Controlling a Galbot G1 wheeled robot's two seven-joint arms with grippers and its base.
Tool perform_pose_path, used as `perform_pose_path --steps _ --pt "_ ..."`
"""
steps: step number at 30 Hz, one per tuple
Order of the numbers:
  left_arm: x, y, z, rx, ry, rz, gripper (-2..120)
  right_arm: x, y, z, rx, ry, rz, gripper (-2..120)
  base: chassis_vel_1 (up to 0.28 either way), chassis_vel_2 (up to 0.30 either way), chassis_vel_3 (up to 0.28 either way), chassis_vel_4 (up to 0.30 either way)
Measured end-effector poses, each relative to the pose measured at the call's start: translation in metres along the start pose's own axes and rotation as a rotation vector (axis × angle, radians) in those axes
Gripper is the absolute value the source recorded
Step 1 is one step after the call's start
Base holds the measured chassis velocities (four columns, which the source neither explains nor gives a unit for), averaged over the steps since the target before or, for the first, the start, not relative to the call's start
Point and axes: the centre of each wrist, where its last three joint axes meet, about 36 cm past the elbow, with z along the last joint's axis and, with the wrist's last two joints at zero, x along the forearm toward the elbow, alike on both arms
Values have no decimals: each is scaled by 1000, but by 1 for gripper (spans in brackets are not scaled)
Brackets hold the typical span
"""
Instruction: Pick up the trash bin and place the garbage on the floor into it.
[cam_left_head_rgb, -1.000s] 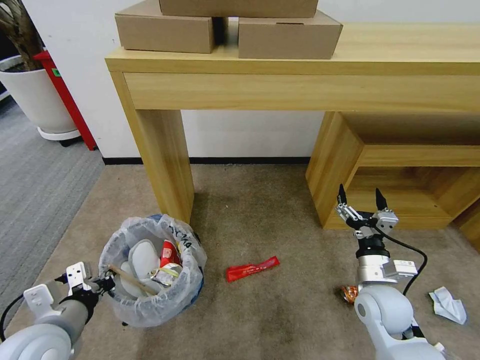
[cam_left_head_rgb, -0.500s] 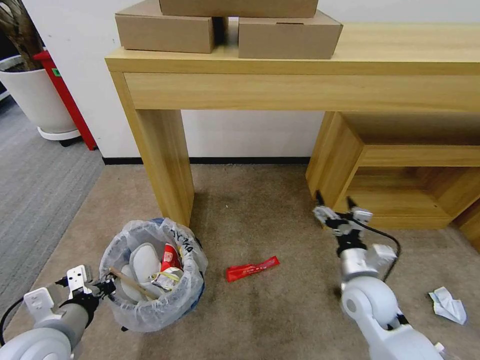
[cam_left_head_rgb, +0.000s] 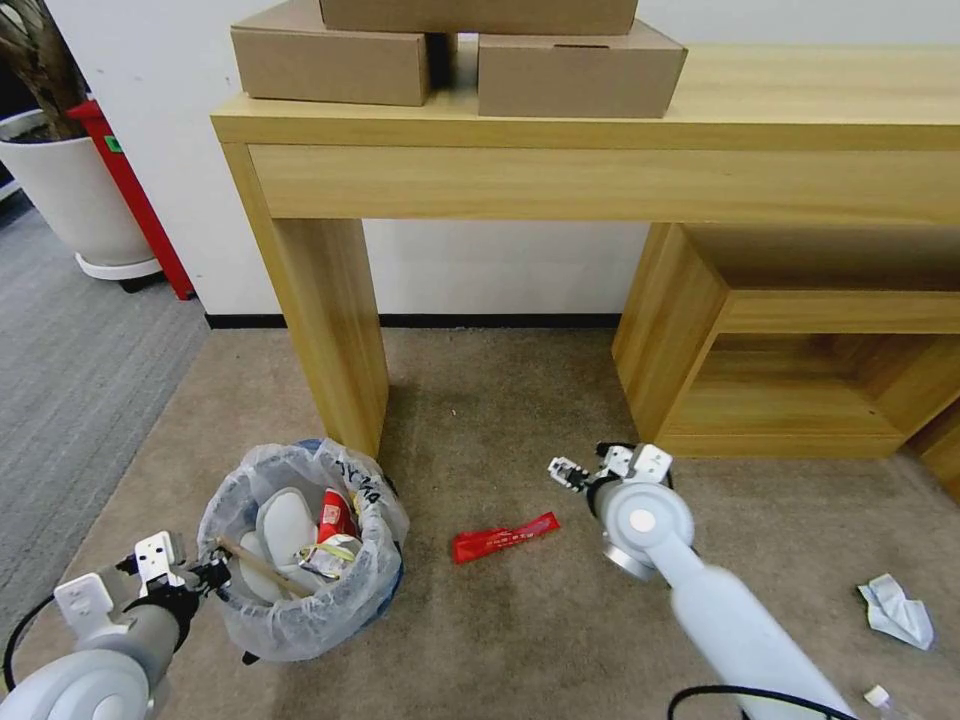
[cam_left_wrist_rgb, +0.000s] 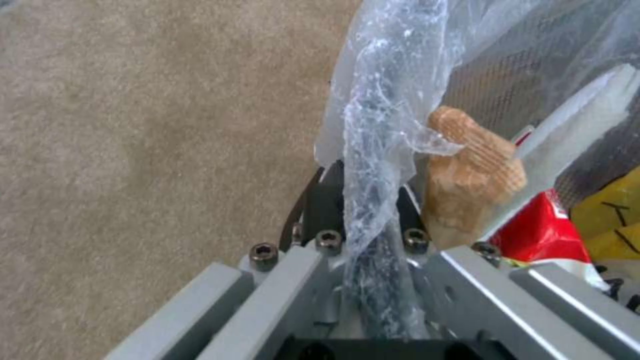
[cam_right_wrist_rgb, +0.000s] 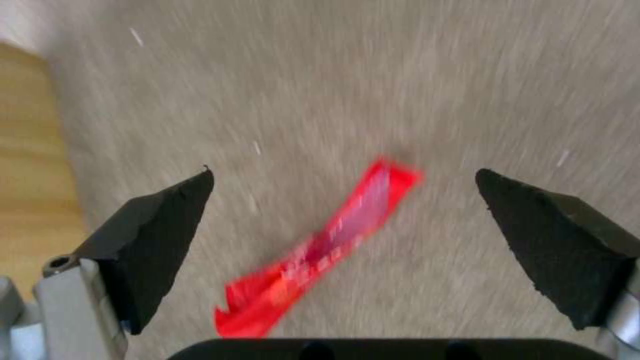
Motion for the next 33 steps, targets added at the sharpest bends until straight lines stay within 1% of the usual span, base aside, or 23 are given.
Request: perform_pose_path --steps 1,2,5,6,8,11,19,28,29,31,33 --pt "-1 0 0 2 -1 -1 1 -16 3 10 -10 29 23 100 0 0 0 0" --pt "-1 0 0 2 -1 -1 1 -16 3 10 -10 29 23 100 0 0 0 0" --pt "-2 0 0 3 0 -4 1 -44 7 28 -21 68 64 100 0 0 0 0" --pt "-2 0 0 3 0 -4 1 -44 7 28 -21 68 64 100 0 0 0 0" --pt "-2 0 0 5 0 -4 1 -58 9 37 -25 81 85 100 0 0 0 0" --pt "-2 1 1 6 3 -6 1 -68 13 44 -20 88 90 100 0 0 0 0" --pt "2 1 2 7 -1 -8 1 -81 24 57 -2 86 88 100 0 0 0 0" --pt "4 -1 4 11 -2 -5 1 -96 24 70 14 79 109 97 0 0 0 0" --pt "4 -2 4 11 -2 -5 1 -98 24 73 18 75 109 96 0 0 0 0" --pt "5 -2 5 10 -3 -5 1 -101 24 75 23 74 109 88 0 0 0 0" --pt "6 -2 5 9 -3 -5 1 -103 24 76 25 73 110 86 0 0 0 0"
